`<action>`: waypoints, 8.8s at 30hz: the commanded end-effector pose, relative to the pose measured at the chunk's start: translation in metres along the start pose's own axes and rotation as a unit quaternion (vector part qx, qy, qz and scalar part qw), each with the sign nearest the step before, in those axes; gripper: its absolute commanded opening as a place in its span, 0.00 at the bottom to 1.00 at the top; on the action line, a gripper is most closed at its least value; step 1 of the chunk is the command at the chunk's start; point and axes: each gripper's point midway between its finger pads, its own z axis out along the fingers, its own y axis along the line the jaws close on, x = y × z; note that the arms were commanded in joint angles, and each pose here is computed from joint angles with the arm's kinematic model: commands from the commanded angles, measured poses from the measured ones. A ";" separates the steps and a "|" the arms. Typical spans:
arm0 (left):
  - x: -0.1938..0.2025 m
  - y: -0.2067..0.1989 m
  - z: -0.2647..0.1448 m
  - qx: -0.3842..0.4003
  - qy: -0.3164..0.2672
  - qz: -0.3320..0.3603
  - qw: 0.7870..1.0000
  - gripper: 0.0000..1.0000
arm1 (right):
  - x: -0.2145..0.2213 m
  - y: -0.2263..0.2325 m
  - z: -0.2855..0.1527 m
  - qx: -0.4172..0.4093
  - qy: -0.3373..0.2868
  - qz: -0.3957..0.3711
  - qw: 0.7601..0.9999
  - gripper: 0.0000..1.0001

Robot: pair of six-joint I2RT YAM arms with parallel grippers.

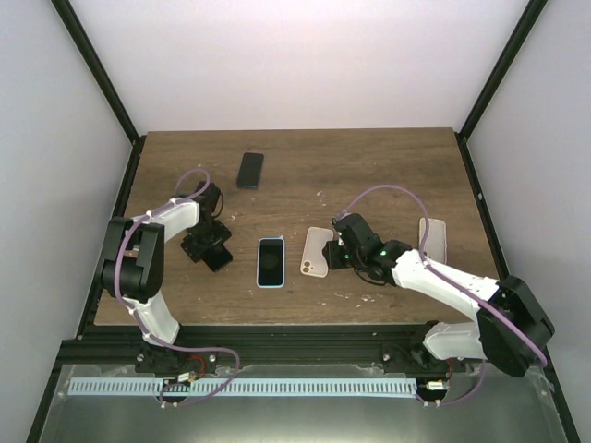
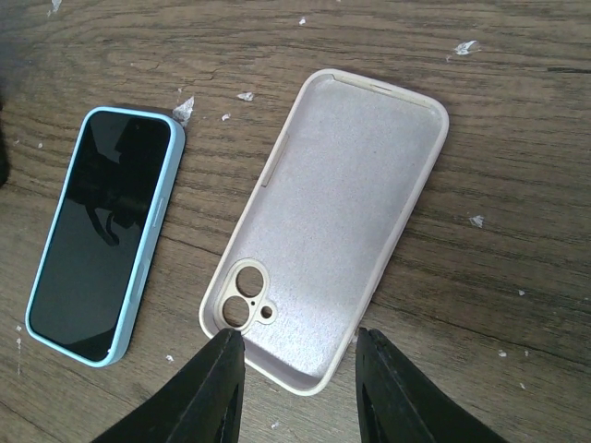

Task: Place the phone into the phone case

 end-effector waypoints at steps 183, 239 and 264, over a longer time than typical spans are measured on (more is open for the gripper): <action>0.177 -0.180 -0.028 0.229 0.012 0.384 0.894 0.54 | 0.008 0.005 0.076 -0.138 0.008 0.072 0.988 0.35; 0.204 -0.157 -0.022 0.291 0.088 0.339 0.890 0.25 | 0.040 0.019 0.070 -0.199 0.072 0.120 0.970 0.35; 0.213 -0.109 0.000 0.265 0.143 0.310 0.902 0.22 | 0.004 0.068 0.026 -0.360 0.026 0.177 0.916 0.38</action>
